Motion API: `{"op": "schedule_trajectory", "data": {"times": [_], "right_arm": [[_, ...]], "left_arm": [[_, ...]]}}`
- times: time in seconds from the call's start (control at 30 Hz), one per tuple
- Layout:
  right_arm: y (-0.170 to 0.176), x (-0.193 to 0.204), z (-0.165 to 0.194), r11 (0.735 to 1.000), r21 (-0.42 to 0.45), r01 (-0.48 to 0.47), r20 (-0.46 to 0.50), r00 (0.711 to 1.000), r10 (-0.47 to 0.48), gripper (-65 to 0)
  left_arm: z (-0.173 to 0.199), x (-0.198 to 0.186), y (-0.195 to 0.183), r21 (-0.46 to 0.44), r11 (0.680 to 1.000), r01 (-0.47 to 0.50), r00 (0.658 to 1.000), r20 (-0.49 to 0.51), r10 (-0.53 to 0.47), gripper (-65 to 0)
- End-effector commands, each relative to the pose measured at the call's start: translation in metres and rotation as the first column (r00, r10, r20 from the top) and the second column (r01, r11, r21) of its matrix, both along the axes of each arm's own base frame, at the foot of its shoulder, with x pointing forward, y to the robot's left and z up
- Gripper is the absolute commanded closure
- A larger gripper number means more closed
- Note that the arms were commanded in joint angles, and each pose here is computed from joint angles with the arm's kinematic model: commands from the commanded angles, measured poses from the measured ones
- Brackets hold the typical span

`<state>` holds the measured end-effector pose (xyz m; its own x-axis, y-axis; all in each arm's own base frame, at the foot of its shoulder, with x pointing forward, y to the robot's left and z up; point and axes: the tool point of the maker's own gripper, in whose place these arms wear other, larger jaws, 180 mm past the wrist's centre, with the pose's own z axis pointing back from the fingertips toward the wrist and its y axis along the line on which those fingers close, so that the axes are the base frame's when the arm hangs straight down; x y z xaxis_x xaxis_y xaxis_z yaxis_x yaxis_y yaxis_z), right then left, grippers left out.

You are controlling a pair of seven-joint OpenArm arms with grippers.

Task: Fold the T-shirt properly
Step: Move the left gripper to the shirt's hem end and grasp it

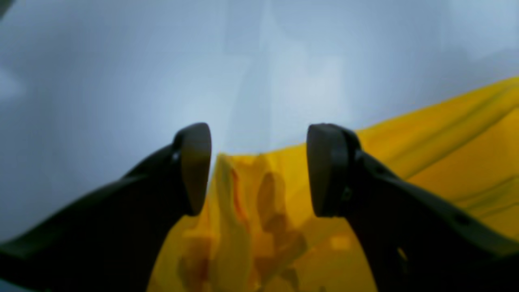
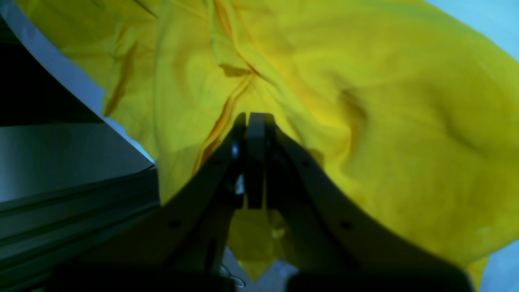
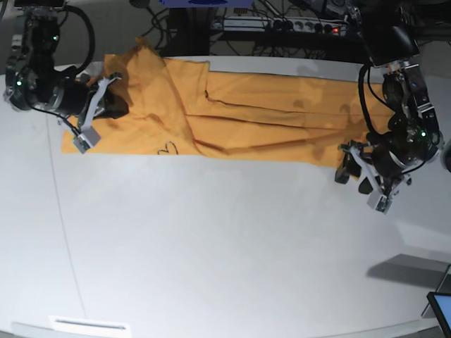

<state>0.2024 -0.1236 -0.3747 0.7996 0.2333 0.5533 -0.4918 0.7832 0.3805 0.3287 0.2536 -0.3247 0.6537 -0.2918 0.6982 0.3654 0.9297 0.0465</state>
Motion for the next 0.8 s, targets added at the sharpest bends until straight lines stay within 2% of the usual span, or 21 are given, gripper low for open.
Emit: {"op": "schedule_trajectory", "data": {"times": [0.0,0.47,0.63,0.77], "right_arm": [[0.001,0.006,0.009,1.000,0.015,-0.004,0.040,0.999,0.003,0.0],[0.002,0.007,0.012,1.000,0.013,-0.007,0.050,0.999,0.007,0.0],[0.002,0.007,0.012,1.000,0.013,-0.007,0.050,0.999,0.007,0.0],[0.002,0.007,0.012,1.000,0.013,-0.007,0.050,0.999,0.007,0.0]], "left_arm": [[0.013,0.008,0.001,-0.001,1.000,0.001,0.999,0.045,-0.001,-36.4],[0.015,0.011,0.014,-0.028,0.993,-0.112,0.993,0.037,0.113,-36.3],[0.002,0.005,0.032,0.113,0.982,-0.150,0.989,0.000,0.151,-36.3],[-0.005,0.001,0.035,0.171,0.972,-0.163,0.985,-0.018,0.169,-36.3]]}}
